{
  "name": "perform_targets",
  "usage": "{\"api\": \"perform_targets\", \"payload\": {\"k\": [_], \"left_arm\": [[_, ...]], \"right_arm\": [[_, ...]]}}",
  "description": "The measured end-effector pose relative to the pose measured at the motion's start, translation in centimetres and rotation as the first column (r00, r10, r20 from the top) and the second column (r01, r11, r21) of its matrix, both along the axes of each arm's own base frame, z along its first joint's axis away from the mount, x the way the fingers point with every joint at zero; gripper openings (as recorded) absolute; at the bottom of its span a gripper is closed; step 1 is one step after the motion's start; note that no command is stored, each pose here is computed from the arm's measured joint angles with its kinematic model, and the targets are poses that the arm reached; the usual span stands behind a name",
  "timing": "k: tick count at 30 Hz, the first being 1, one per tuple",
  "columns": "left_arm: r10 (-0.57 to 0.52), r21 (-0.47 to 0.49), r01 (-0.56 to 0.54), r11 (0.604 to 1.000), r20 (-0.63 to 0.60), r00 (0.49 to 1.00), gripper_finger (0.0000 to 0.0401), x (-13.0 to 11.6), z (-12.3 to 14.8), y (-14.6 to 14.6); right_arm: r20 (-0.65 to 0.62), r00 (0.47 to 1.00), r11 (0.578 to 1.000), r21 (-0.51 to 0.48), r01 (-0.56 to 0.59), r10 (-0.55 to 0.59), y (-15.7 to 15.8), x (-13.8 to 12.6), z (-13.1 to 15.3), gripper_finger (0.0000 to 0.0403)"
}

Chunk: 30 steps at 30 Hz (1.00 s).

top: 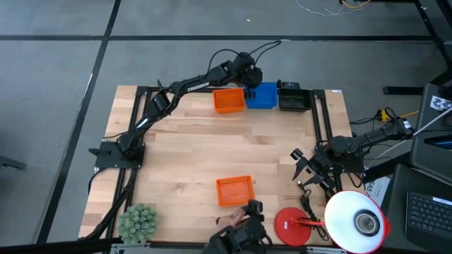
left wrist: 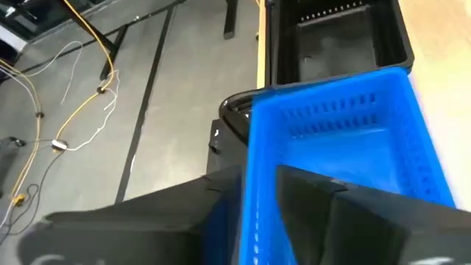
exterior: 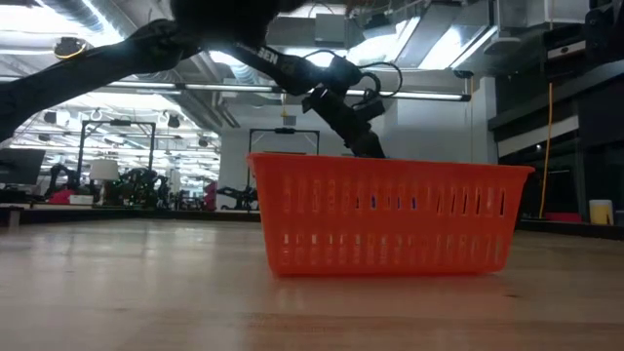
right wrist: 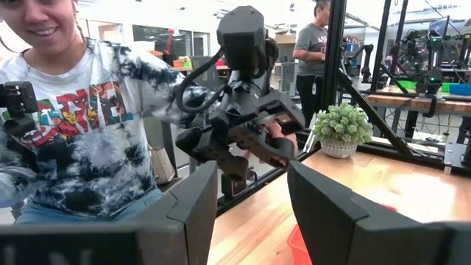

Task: Stack baskets by color
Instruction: Stack the bottom blue bin on top of the top blue bin, then stack the bottom orange bin on top of the top orange bin

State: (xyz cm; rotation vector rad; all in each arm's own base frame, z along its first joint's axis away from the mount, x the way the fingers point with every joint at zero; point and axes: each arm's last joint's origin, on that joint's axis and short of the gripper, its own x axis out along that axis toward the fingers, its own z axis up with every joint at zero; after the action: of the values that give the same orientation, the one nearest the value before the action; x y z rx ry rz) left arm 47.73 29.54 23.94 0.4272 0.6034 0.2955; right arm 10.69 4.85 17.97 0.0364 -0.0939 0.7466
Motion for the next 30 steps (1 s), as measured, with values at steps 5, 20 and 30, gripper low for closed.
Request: {"api": "perform_targets", "payload": {"k": [5, 20, 30], "left_arm": [[-0.012, 0.002, 0.012, 1.0, 0.002, 1.0, 0.0114, 0.4, 0.0, -0.6], [0.198, -0.163, -0.277, 0.947, -0.381, 0.903, 0.0116, -2.7, 6.7, -13.4], [-0.044, -0.47, -0.297, 0.831, -0.588, 0.808, 0.0115, -4.6, 7.2, -24.5]], "right_arm": [[-0.003, 1.0, 1.0, -0.001, 0.0, 0.0, 0.0, 0.0, 0.0, 0.0168], [-0.034, 0.999, 1.0, -0.007, -0.001, 0.001, 0.0, 0.0, -0.3, 0.0168], [-0.032, 0.999, 1.0, -0.007, -0.001, 0.001, 0.0, 0.0, -0.3, 0.0168]]}}
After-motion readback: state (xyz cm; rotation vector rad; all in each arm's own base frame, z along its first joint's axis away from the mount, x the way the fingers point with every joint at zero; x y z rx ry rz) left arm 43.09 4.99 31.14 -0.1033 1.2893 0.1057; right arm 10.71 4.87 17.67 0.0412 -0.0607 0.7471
